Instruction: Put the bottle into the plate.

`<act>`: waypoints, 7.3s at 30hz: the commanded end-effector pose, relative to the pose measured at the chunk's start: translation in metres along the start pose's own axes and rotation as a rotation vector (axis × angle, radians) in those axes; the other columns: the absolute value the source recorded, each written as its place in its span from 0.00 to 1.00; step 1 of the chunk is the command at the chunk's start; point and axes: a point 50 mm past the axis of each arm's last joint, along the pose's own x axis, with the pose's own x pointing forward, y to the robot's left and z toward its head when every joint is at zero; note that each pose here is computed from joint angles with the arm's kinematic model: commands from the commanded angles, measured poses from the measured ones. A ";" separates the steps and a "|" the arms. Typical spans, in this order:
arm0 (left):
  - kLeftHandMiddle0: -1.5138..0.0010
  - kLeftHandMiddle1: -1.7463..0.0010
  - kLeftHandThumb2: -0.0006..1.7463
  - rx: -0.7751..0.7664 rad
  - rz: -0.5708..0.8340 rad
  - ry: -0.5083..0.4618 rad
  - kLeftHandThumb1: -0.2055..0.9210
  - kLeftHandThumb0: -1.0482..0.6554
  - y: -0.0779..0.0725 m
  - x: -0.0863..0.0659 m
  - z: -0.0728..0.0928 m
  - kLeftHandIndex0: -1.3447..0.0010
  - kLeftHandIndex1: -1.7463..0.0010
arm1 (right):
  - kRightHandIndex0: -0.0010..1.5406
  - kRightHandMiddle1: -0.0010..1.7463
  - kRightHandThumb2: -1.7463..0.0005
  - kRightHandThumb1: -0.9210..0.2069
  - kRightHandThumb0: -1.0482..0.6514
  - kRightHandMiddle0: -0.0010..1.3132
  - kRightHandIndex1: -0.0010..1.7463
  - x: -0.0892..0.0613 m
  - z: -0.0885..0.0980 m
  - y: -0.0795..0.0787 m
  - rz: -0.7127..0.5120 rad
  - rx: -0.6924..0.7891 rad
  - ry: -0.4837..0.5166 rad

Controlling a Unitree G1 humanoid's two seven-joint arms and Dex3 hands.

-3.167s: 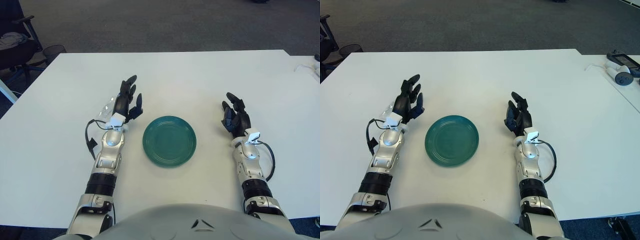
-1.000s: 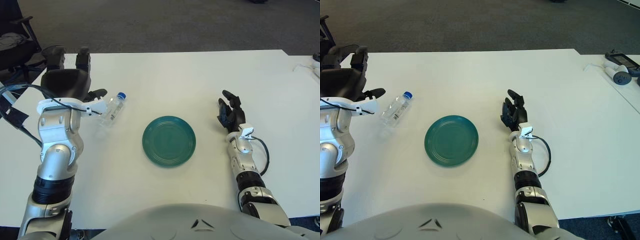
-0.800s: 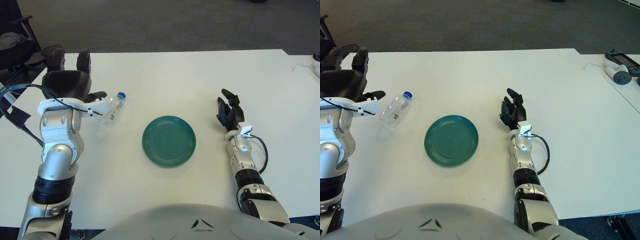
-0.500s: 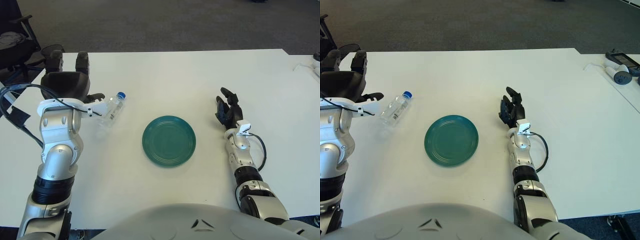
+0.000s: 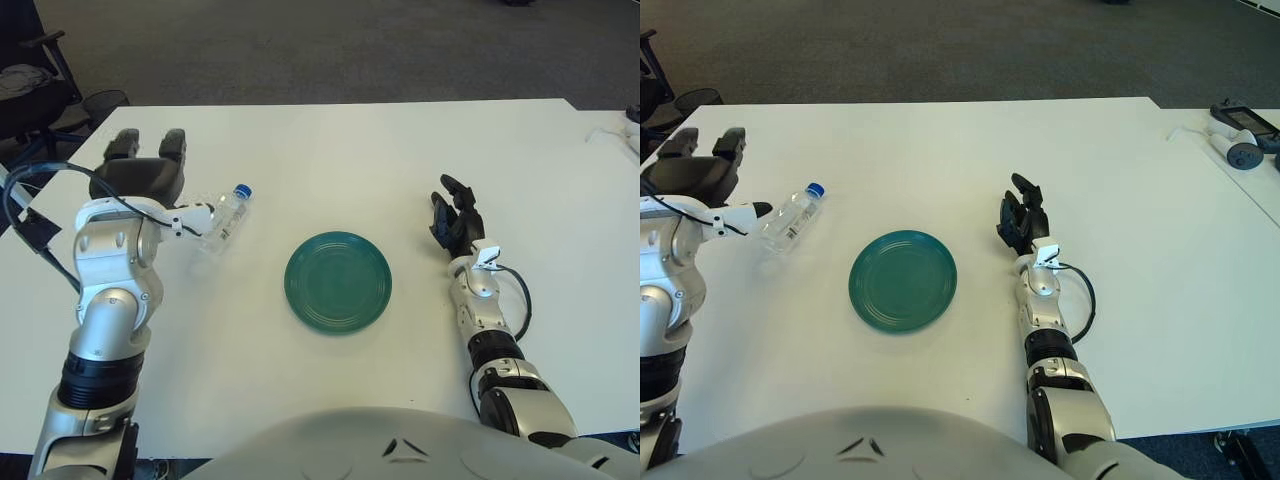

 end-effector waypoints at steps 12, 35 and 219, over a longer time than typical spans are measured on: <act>1.00 1.00 0.27 -0.090 -0.075 -0.083 1.00 0.00 -0.006 0.016 0.010 1.00 1.00 | 0.23 0.29 0.64 0.00 0.28 0.00 0.01 -0.045 -0.065 0.006 -0.009 -0.002 0.356; 1.00 1.00 0.25 -0.270 -0.075 -0.149 1.00 0.00 -0.017 0.030 0.034 1.00 1.00 | 0.24 0.30 0.68 0.00 0.27 0.00 0.01 -0.045 -0.066 0.009 -0.023 -0.012 0.355; 0.79 0.91 0.25 0.055 -0.514 0.300 1.00 0.04 -0.182 0.070 0.061 1.00 1.00 | 0.26 0.42 0.66 0.00 0.28 0.00 0.01 -0.052 -0.071 -0.021 -0.034 0.007 0.382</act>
